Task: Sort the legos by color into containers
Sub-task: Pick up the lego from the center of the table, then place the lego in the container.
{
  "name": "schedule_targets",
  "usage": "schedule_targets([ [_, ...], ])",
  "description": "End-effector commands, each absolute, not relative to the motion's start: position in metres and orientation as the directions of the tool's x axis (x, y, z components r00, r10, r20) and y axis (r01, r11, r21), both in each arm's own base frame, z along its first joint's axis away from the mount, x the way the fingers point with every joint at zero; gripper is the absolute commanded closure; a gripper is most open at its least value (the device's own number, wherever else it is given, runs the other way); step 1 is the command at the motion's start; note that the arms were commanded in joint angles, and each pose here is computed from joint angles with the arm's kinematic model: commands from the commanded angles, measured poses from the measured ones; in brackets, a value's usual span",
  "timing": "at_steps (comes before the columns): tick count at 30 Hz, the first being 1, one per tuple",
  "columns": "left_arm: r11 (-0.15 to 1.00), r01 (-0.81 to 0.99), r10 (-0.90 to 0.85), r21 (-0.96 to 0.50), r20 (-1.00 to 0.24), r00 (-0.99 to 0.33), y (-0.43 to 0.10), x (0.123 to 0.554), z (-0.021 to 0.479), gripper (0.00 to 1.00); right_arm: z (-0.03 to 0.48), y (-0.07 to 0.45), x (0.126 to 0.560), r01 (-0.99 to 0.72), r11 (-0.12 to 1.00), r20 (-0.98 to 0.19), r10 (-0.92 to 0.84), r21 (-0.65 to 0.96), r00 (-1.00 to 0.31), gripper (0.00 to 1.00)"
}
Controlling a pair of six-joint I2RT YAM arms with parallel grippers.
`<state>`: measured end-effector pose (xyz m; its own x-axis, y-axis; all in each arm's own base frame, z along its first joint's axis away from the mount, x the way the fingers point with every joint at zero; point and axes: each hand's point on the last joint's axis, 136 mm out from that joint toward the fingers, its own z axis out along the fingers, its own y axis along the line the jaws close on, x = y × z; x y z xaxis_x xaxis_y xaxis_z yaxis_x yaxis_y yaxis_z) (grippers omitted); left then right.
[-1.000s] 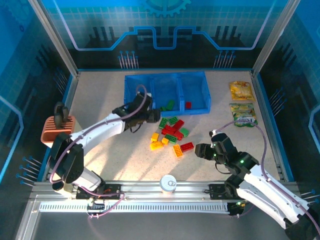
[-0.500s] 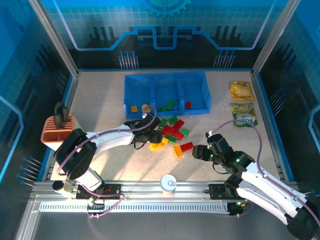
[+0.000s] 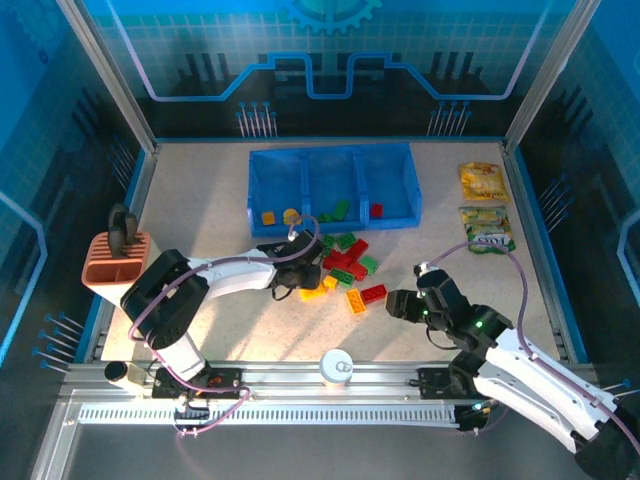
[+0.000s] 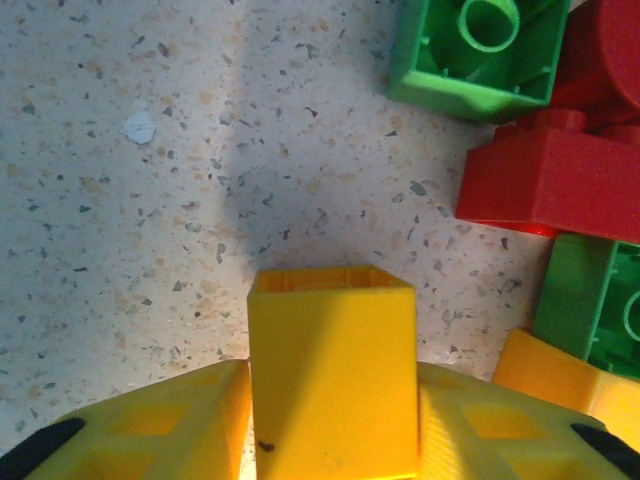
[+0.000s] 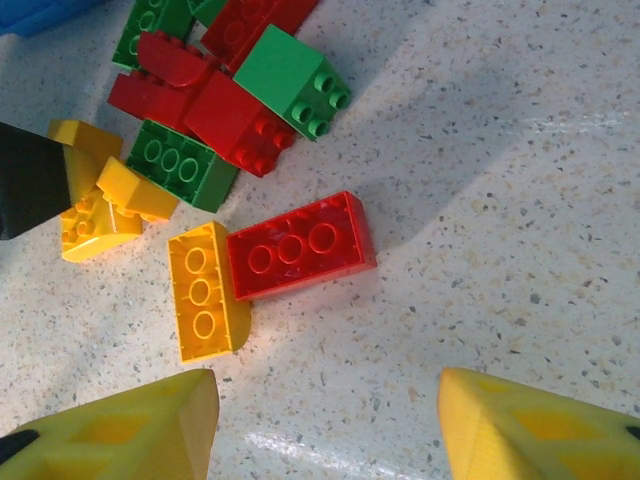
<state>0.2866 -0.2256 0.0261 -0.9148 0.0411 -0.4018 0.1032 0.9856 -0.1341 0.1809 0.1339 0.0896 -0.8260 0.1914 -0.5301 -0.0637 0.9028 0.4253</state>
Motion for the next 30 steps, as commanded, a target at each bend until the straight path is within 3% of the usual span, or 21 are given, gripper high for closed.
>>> schedule_targets([
  [1,0.983,0.132,0.060,-0.127,-0.457,-0.887,-0.233,0.298,0.046,0.62,0.088,0.133,0.179,-0.058,0.905,-0.530,0.194,0.422,-0.825,0.39],
  [10,0.991,0.059,-0.018,-0.121,-0.552,-0.834,-0.202,0.320,0.087,0.63,0.092,0.134,0.180,-0.067,0.904,-0.537,0.190,0.422,-0.822,0.39],
  [20,0.977,-0.060,-0.177,-0.205,-0.622,-0.763,-0.148,0.398,0.142,0.63,0.090,0.139,0.176,-0.074,0.895,-0.523,0.189,0.440,-0.831,0.39],
  [30,0.980,-0.118,-0.190,-0.158,-0.586,-0.788,-0.131,0.457,0.121,0.60,0.091,0.126,0.164,-0.063,0.902,-0.526,0.192,0.427,-0.828,0.40],
])
